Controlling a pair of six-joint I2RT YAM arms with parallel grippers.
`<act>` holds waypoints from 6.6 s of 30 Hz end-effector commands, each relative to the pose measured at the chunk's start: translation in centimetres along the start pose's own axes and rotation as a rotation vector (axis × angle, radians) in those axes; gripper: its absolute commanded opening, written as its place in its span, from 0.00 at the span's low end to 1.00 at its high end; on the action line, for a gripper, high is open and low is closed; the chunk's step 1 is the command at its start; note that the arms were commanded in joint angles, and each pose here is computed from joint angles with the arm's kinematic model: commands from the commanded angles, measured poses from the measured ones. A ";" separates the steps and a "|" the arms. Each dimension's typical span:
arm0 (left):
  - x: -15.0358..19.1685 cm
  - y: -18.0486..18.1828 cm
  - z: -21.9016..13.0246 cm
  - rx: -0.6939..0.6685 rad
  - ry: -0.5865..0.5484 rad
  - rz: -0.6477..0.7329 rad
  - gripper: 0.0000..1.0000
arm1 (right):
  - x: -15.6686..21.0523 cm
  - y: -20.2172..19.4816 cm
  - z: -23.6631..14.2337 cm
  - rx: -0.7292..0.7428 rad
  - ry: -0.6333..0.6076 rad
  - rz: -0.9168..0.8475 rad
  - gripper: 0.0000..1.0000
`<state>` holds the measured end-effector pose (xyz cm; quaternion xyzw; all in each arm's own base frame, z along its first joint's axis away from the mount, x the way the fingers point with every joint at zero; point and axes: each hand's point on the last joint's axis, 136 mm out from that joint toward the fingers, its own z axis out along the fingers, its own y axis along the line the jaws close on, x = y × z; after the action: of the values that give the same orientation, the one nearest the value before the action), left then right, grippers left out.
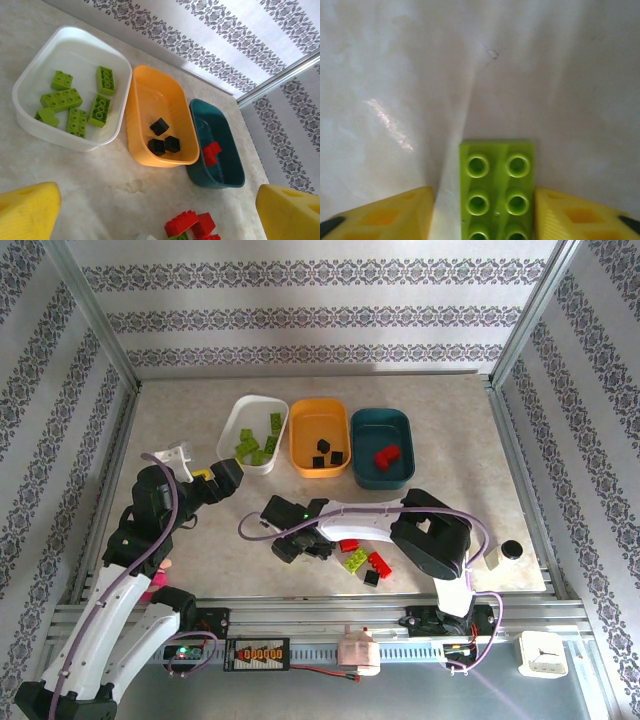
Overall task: Sort the legos into containers by color
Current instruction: Pick up the lego from the bottom-center of the table, then place the lego in the container, then pick up the lego from the middle-left of the table, then place the lego in the container, then pick up the lego from the bottom-center of the table, then place the lego in the container.
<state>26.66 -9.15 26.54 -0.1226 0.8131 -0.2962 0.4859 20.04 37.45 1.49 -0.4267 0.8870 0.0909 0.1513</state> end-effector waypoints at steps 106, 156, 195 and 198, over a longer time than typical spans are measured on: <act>26.7 -1.7 7.2 -0.062 0.795 0.554 0.31 | -0.9 -20.5 -15.7 0.032 -0.672 0.723 0.69; 9.2 -6.1 13.6 0.116 0.412 0.115 1.00 | 8.5 -16.5 -7.0 0.115 -0.159 0.624 0.64; 13.1 1.2 5.4 0.026 0.326 -0.005 1.00 | -3.3 -32.5 -14.7 0.248 -0.472 0.860 0.27; 13.4 1.4 5.3 0.021 0.333 -0.009 1.00 | -3.5 -34.4 -12.5 0.265 -0.422 0.893 0.27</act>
<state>24.82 -16.32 14.03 -0.0664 0.8843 -0.3129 0.3402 45.54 15.37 14.14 0.0281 0.9319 0.1229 0.3402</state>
